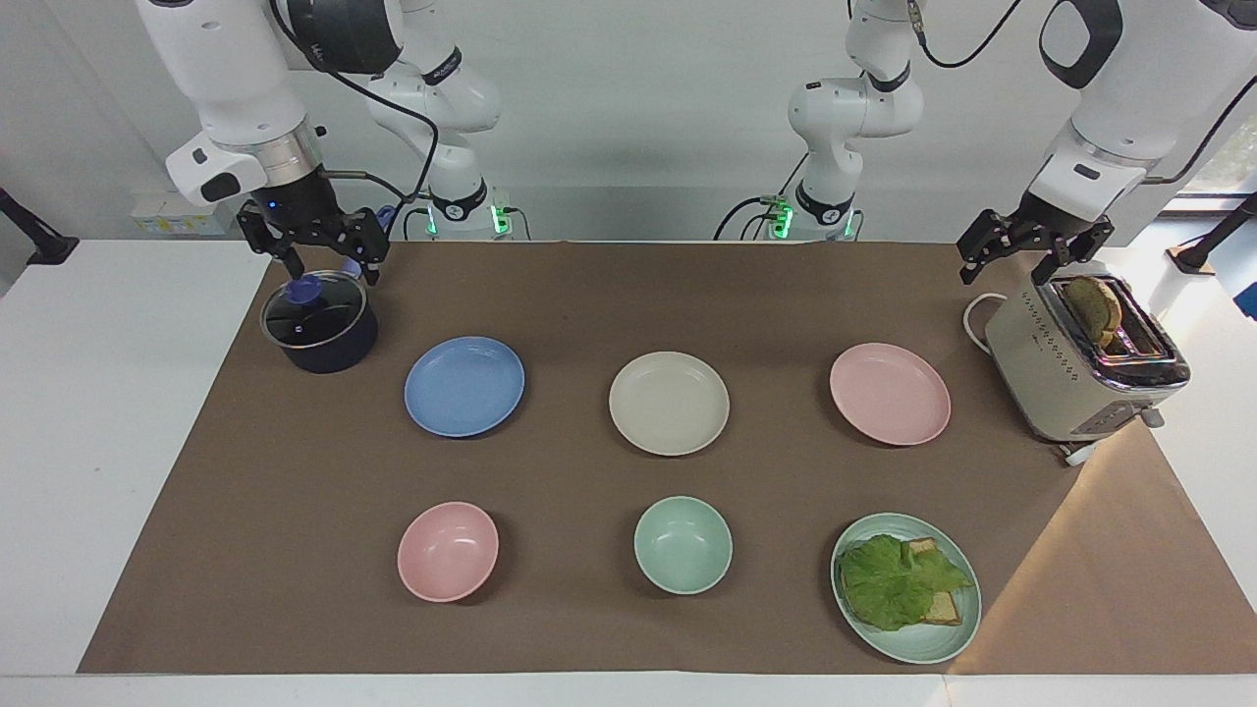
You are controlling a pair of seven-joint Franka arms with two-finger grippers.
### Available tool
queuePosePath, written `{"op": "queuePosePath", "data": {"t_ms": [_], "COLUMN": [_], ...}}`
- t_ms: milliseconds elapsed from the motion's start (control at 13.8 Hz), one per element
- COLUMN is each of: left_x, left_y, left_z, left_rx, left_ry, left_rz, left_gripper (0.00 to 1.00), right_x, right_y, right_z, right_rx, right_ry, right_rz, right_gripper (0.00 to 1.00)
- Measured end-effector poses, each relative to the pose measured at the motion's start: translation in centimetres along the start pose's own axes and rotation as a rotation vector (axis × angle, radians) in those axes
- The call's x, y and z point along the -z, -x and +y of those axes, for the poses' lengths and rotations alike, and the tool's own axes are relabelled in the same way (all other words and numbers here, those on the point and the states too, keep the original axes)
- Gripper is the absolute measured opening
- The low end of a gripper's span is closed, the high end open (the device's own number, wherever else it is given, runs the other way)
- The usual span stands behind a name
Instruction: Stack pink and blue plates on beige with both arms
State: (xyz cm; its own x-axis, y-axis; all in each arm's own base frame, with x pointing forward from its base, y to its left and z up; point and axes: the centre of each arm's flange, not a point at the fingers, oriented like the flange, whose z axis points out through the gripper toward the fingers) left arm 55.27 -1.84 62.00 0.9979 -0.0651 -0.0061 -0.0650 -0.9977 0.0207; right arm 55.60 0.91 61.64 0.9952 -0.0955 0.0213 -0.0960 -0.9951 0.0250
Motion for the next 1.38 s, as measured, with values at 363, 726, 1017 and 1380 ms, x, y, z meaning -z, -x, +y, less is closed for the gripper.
{"op": "queuePosePath", "data": {"t_ms": [363, 726, 1017, 1380], "left_x": [0.0, 0.0, -0.8, -6.3], "left_y": [0.0, 0.0, 0.1, 0.1], "left_z": [0.0, -0.2, -0.6, -1.3], "left_rx": [0.000, 0.005, 0.011, 0.024], "left_ry": [0.000, 0.000, 0.001, 0.004], "left_rz": [0.000, 0.000, -0.018, -0.075], "left_gripper": [1.00, 1.00, 1.00, 1.00], "right_x": [0.0, 0.0, 0.0, 0.0], "right_y": [0.0, 0.0, 0.0, 0.0], "right_z": [0.0, 0.0, 0.0, 0.0], "right_rx": [0.000, 0.000, 0.000, 0.000], "right_ry": [0.000, 0.000, 0.000, 0.000], "right_rz": [0.000, 0.000, 0.000, 0.000], "right_gripper": [1.00, 1.00, 1.00, 1.00]}}
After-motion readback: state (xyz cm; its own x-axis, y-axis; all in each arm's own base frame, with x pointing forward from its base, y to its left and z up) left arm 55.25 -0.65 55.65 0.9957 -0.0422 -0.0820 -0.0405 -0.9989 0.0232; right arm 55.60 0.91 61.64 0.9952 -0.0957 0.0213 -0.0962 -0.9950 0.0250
